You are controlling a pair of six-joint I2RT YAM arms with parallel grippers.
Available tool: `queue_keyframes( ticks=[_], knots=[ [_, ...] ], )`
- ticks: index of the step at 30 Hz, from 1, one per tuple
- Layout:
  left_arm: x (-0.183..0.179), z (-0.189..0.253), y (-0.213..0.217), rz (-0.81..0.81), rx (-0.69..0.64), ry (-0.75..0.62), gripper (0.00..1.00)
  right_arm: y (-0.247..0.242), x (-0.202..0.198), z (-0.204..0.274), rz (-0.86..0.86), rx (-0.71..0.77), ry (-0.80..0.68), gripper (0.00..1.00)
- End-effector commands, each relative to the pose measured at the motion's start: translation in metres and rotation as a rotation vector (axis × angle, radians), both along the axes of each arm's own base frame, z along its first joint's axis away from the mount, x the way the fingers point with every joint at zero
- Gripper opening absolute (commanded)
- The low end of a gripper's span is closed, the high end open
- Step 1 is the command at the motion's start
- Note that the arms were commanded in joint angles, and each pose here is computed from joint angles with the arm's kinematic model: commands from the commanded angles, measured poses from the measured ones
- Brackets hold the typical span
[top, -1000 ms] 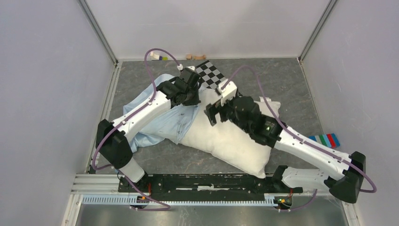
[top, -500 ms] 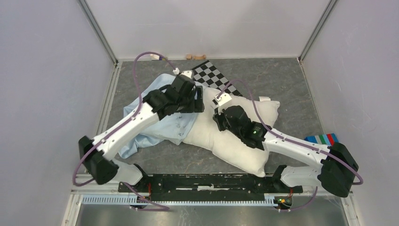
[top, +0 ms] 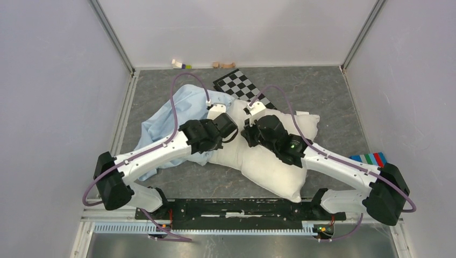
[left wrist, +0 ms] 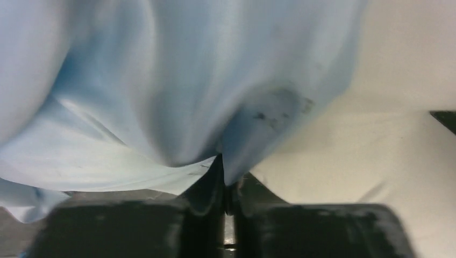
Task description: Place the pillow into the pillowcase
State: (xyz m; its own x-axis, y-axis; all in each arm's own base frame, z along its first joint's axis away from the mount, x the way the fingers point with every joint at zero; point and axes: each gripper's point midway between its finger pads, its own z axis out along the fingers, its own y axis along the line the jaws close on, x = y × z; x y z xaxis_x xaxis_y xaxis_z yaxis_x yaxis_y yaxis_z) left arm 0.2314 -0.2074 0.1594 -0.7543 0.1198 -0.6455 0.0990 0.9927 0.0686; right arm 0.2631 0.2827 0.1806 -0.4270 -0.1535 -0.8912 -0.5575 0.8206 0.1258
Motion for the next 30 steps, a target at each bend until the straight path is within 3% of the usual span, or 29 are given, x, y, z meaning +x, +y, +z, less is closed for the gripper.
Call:
queue_keyframes(
  ticks=[1, 4, 8, 10, 13, 17, 20, 25, 30],
  knots=[
    [0.015, 0.091, -0.026, -0.037, -0.103, -0.187, 0.02, 0.01, 0.012, 0.073, -0.019, 0.139, -0.098, 0.0],
    [-0.004, 0.172, -0.076, -0.209, -0.228, -0.236, 0.02, 0.017, 0.017, 0.112, -0.016, 0.192, -0.144, 0.0],
    [-0.029, 0.223, -0.126, -0.368, -0.431, -0.214, 0.02, 0.029, 0.018, 0.171, 0.016, 0.305, -0.206, 0.0],
    [-0.016, 0.224, -0.119, -0.314, -0.447, -0.225, 0.02, 0.031, 0.015, 0.202, 0.029, 0.361, -0.241, 0.0],
    [0.003, 0.197, -0.108, -0.251, -0.525, -0.109, 0.02, 0.025, 0.012, 0.237, 0.013, 0.414, -0.29, 0.0],
    [-0.004, 0.161, -0.111, -0.249, -0.51, 0.0, 0.02, 0.016, 0.017, 0.253, -0.042, 0.427, -0.322, 0.0],
    [-0.012, 0.173, -0.116, -0.281, -0.559, 0.013, 0.02, 0.013, 0.022, 0.239, -0.088, 0.387, -0.326, 0.0],
    [0.006, 0.232, -0.109, -0.285, -0.662, -0.094, 0.02, 0.034, 0.017, 0.167, -0.081, 0.312, -0.235, 0.0],
    [0.03, 0.198, -0.11, -0.23, -0.627, -0.029, 0.02, 0.034, 0.016, 0.108, -0.106, 0.199, -0.185, 0.0]
  ],
)
